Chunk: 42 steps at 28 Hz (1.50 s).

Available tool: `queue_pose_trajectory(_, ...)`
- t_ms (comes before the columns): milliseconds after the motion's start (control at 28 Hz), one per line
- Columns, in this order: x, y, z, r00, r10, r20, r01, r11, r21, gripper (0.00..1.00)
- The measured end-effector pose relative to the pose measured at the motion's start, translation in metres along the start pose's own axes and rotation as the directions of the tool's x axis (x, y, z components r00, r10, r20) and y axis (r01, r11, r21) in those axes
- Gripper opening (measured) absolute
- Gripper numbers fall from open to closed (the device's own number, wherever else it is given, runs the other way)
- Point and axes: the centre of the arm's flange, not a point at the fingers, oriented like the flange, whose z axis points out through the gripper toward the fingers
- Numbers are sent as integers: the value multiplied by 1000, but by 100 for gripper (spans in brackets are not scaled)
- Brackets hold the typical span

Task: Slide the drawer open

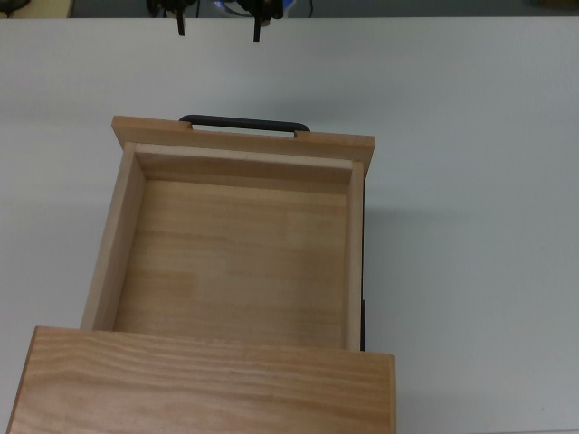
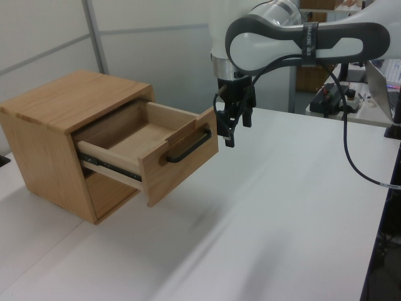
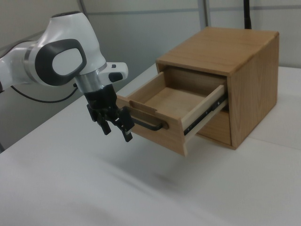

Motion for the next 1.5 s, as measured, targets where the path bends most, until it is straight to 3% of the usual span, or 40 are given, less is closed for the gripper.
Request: queue_pose_trajectory(1500,-1,-3,0,1000,2,16,-3,1000,26,100)
